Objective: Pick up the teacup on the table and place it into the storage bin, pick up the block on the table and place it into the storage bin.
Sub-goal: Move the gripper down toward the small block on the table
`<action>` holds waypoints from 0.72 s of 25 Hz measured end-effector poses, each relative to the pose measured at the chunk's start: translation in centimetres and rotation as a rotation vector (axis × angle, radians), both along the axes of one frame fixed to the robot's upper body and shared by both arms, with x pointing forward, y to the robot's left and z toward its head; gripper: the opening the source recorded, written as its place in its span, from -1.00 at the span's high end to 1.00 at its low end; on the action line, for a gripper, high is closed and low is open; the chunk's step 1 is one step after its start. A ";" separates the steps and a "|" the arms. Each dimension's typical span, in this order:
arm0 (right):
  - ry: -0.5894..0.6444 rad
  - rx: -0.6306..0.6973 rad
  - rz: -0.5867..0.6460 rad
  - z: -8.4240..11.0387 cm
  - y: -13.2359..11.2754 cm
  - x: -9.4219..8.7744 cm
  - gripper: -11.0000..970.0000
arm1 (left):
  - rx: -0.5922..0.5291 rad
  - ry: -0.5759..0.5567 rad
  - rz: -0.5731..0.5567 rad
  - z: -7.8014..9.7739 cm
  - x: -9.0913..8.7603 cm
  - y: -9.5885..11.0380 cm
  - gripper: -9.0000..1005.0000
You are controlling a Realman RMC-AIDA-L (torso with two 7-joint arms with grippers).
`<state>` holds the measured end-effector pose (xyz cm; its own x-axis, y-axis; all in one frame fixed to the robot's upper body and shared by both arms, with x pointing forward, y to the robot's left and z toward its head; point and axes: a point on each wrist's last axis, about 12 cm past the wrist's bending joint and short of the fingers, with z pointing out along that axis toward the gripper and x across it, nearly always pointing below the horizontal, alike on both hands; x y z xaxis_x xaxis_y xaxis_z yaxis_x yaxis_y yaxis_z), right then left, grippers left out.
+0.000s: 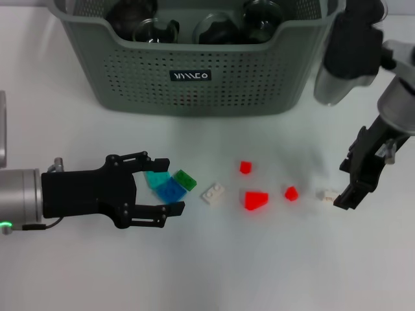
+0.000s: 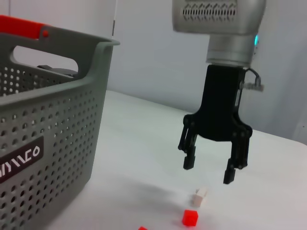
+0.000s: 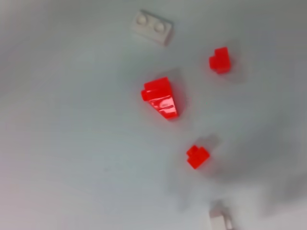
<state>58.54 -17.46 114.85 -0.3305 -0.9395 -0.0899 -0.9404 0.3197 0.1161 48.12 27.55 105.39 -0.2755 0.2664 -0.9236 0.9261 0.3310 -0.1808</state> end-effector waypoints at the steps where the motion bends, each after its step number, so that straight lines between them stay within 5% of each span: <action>1: -0.004 -0.006 0.003 -0.3 0.1 0.0 -0.65 | 0.000 0.001 0.002 -0.1 0.0 0.0 -0.71; 18: -0.070 -0.026 0.069 -3.3 1.4 -0.7 -0.38 | 0.009 0.018 0.031 -0.7 0.2 -0.2 -0.71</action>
